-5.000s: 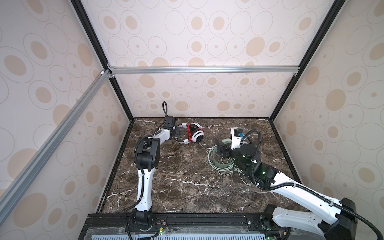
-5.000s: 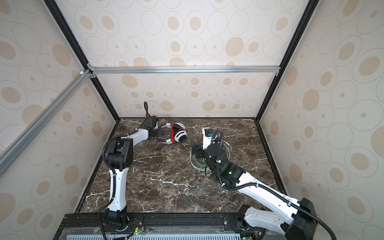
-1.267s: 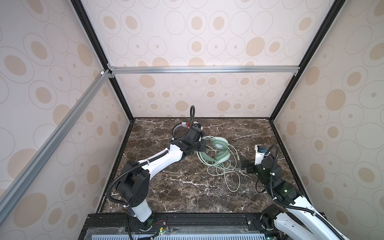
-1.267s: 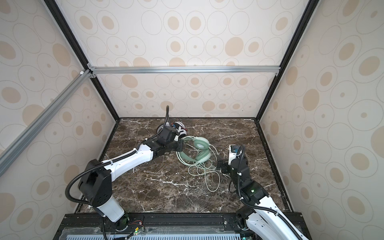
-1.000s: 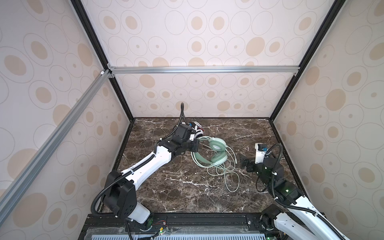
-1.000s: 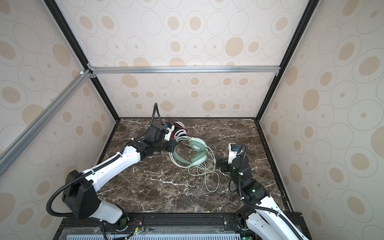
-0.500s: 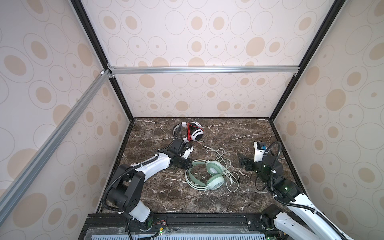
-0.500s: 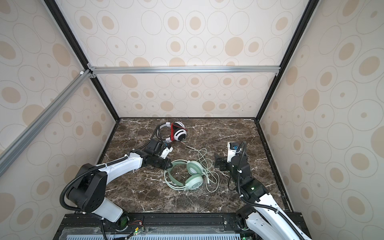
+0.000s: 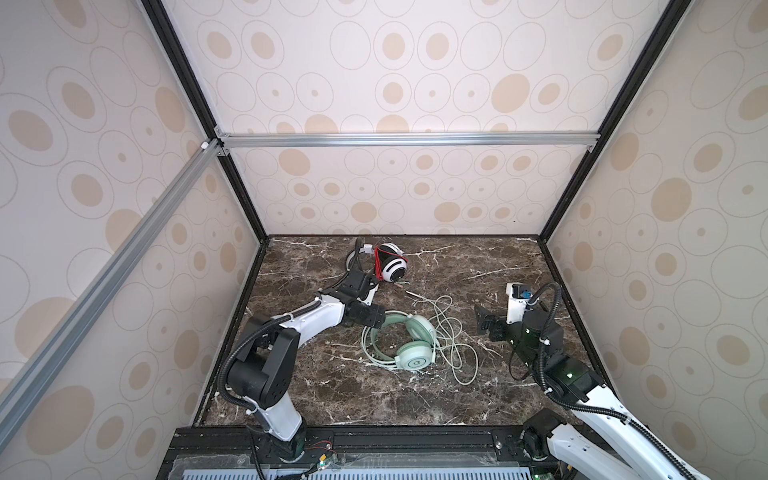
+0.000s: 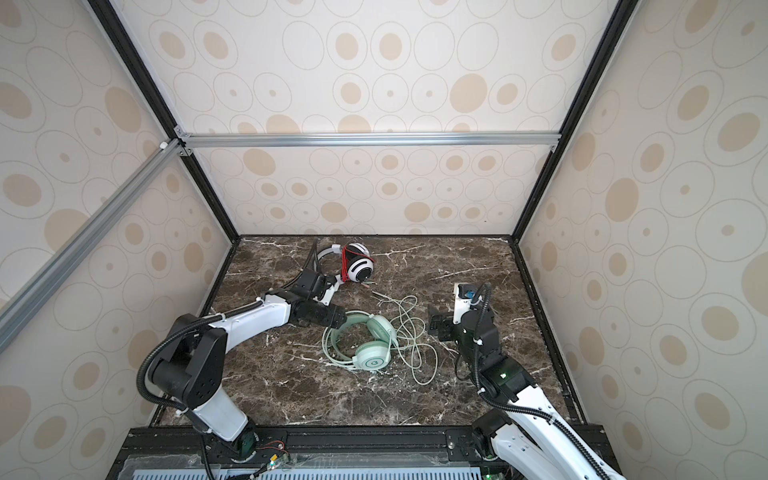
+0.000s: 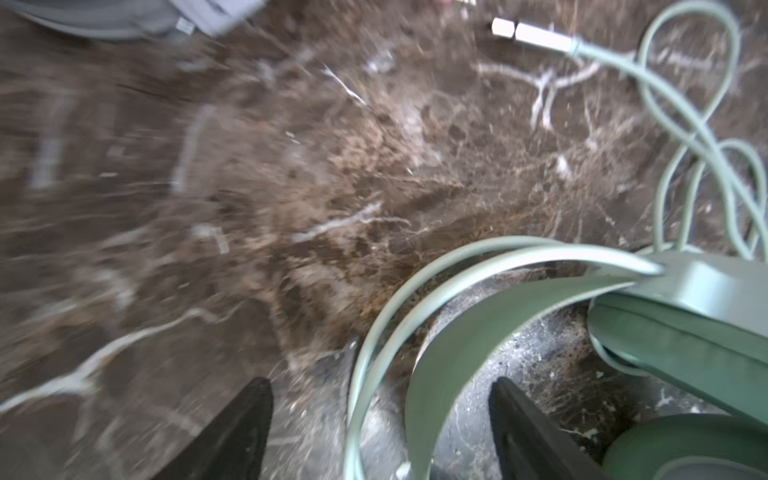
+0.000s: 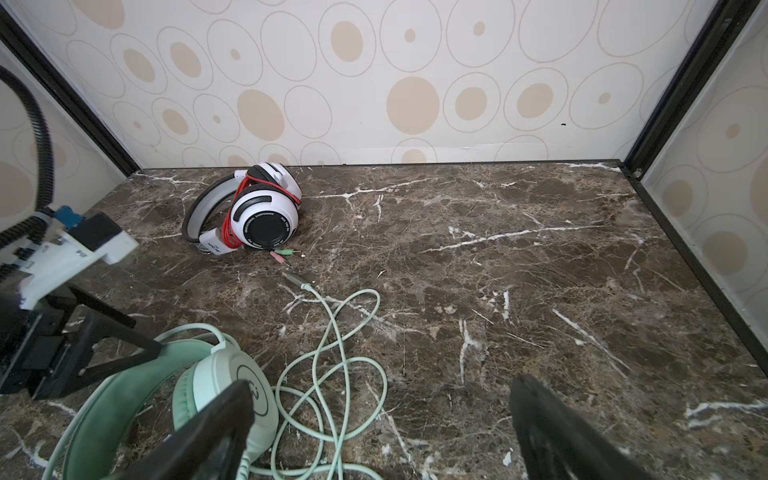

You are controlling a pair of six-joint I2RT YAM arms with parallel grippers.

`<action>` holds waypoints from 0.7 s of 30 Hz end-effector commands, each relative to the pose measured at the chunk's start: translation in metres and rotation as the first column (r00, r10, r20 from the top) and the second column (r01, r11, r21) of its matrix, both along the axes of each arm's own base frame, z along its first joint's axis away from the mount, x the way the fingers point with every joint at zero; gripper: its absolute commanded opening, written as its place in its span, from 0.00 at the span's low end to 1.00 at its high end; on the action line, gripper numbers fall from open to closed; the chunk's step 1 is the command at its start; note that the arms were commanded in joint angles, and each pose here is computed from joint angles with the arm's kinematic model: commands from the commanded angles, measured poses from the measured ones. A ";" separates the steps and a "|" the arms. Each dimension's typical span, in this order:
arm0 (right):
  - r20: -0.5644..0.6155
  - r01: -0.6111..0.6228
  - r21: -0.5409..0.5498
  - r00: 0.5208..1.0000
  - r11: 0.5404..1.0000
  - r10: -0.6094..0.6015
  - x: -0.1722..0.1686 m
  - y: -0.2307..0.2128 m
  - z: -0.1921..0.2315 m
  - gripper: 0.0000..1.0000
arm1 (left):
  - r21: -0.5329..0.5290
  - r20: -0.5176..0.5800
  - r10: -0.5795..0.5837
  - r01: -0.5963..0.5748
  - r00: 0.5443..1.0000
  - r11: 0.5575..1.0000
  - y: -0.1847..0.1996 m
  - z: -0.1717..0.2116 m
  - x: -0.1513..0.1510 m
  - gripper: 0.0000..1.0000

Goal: Wrap the headphones
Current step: 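Grasp the mint-green headband with the left gripper while right gripper waits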

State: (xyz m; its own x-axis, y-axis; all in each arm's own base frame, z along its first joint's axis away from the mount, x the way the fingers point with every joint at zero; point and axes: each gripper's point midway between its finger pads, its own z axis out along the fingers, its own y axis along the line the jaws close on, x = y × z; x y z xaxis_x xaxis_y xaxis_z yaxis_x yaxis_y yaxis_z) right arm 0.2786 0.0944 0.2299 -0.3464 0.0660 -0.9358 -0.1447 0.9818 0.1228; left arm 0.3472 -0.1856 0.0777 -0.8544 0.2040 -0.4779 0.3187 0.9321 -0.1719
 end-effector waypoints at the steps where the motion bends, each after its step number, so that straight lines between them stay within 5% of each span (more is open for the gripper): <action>1: -0.007 -0.011 -0.030 1.000 0.999 0.011 0.004 0.002 -0.007 0.98 | 0.033 0.021 0.114 -0.115 0.993 0.993 0.017 0.019 -0.018 0.93; 6: -0.025 -0.062 -0.059 0.998 0.996 0.061 0.009 0.012 -0.010 0.98 | 0.053 0.002 0.177 -0.177 0.984 0.983 0.018 0.013 -0.041 0.98; 15: -0.017 -0.082 -0.058 0.997 0.995 0.081 0.013 0.018 -0.008 0.98 | 0.111 -0.066 0.159 -0.151 0.985 0.982 0.012 -0.019 -0.039 0.98; 21: -0.024 -0.071 -0.068 0.997 0.995 0.070 0.012 0.014 -0.012 0.98 | 0.194 -0.086 0.136 -0.117 0.987 0.974 0.011 -0.041 -0.046 0.88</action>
State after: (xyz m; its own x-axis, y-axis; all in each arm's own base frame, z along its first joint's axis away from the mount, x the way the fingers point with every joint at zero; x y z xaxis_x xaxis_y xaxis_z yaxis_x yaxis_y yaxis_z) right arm 0.2887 0.1104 0.2085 -0.3962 -0.0267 -0.9178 -0.2136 0.9748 0.0638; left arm 0.2994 -0.1751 0.0346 -0.9248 0.1555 -0.3473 0.1851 0.9813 -0.0535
